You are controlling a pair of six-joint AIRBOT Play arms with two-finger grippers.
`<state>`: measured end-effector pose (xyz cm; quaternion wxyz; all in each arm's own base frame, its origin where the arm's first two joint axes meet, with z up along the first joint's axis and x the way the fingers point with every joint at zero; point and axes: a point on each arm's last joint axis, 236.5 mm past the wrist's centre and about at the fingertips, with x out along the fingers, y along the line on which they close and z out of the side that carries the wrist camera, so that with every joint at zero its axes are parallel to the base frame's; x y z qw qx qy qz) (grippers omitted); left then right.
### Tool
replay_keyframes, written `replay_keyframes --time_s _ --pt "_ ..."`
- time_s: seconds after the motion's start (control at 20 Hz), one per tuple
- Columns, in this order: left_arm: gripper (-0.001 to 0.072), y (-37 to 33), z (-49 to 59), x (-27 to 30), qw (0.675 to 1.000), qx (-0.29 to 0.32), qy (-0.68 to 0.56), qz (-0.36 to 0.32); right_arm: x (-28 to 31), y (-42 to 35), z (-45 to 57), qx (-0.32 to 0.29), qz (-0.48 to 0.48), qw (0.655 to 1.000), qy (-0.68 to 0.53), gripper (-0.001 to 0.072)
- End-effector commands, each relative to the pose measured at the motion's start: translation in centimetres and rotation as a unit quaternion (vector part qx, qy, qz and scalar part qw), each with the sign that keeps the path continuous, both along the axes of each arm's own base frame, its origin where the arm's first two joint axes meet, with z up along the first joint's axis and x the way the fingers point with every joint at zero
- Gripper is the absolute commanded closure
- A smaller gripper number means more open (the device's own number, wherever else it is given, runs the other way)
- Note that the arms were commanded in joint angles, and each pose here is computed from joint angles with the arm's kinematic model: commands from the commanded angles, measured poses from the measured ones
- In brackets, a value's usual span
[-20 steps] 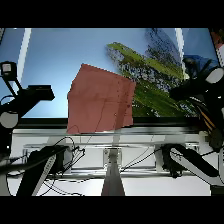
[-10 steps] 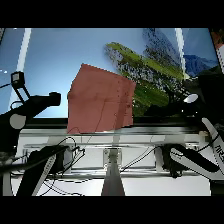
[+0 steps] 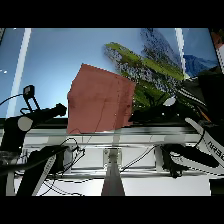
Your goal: Fold the clothes and pants, and hang the long-sleeved shirts on hangers.
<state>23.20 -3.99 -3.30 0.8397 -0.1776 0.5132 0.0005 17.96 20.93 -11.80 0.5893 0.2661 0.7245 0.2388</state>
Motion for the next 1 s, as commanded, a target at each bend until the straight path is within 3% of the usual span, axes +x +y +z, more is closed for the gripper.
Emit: replay_keyframes --time_s 0.0,0.2,0.45,0.65,0.7,0.95 --pt "0.0002 -0.8 -0.4 -0.6 0.999 -0.027 0.018 0.013 0.2 2.3 -0.5 0.010 0.027 0.999 -0.034 0.0333" --pt "0.0002 -0.9 -0.3 -0.5 0.999 -0.031 0.015 0.014 4.3 3.8 1.9 0.036 0.041 0.992 -0.115 0.0677" --pt "0.0005 -0.4 -0.6 -0.1 0.999 -0.028 0.016 0.024 13.0 4.4 5.7 0.020 -0.011 0.971 -0.240 0.0693" --pt "0.0019 1.2 -4.1 -1.2 0.995 -0.021 0.096 0.035 14.0 4.6 6.7 0.022 -0.013 0.966 -0.256 0.0692" --pt "0.0064 0.8 -5.2 -1.9 0.991 -0.034 0.126 0.025 14.0 4.5 6.6 0.020 -0.011 0.966 -0.257 0.0692" --pt "0.0065 -6.0 -7.6 -6.6 0.944 -0.173 0.253 -0.122 14.0 4.4 6.4 0.015 -0.005 0.966 -0.259 0.0693"
